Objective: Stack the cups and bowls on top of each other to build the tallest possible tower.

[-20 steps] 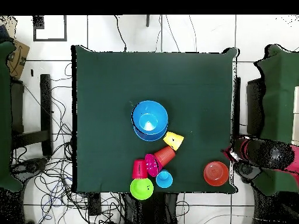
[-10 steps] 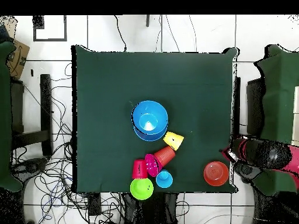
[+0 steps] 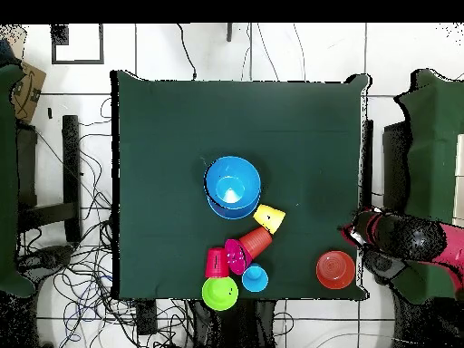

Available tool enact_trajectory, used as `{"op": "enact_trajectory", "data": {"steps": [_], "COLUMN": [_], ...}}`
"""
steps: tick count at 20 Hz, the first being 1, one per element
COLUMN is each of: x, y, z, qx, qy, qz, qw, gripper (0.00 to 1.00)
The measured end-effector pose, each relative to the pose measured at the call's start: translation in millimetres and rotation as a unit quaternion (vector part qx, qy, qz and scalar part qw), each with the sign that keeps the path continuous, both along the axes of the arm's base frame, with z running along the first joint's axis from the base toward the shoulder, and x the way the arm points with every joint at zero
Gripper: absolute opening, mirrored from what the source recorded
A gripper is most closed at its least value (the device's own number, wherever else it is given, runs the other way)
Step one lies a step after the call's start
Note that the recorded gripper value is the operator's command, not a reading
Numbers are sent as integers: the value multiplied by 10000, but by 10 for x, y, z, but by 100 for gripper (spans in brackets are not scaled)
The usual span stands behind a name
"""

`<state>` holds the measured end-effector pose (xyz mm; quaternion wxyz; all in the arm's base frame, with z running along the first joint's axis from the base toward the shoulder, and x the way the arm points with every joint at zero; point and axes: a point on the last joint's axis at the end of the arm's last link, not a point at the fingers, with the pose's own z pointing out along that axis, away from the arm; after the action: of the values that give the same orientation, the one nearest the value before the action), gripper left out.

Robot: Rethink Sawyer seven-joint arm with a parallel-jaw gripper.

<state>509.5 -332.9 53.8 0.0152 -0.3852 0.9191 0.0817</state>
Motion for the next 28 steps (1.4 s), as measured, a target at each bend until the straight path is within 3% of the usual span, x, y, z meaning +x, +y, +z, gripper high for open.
{"op": "enact_trajectory", "data": {"steps": [3,13,28], "x": [15,-21,-152], "y": [63,367,468], "z": [-59,-308,-436], "qx": [32,187,115], "qy": [-15,233,547], "qz": [29,191,288], "qw": [10000,9994,9980], "gripper": [100,100,100]}}
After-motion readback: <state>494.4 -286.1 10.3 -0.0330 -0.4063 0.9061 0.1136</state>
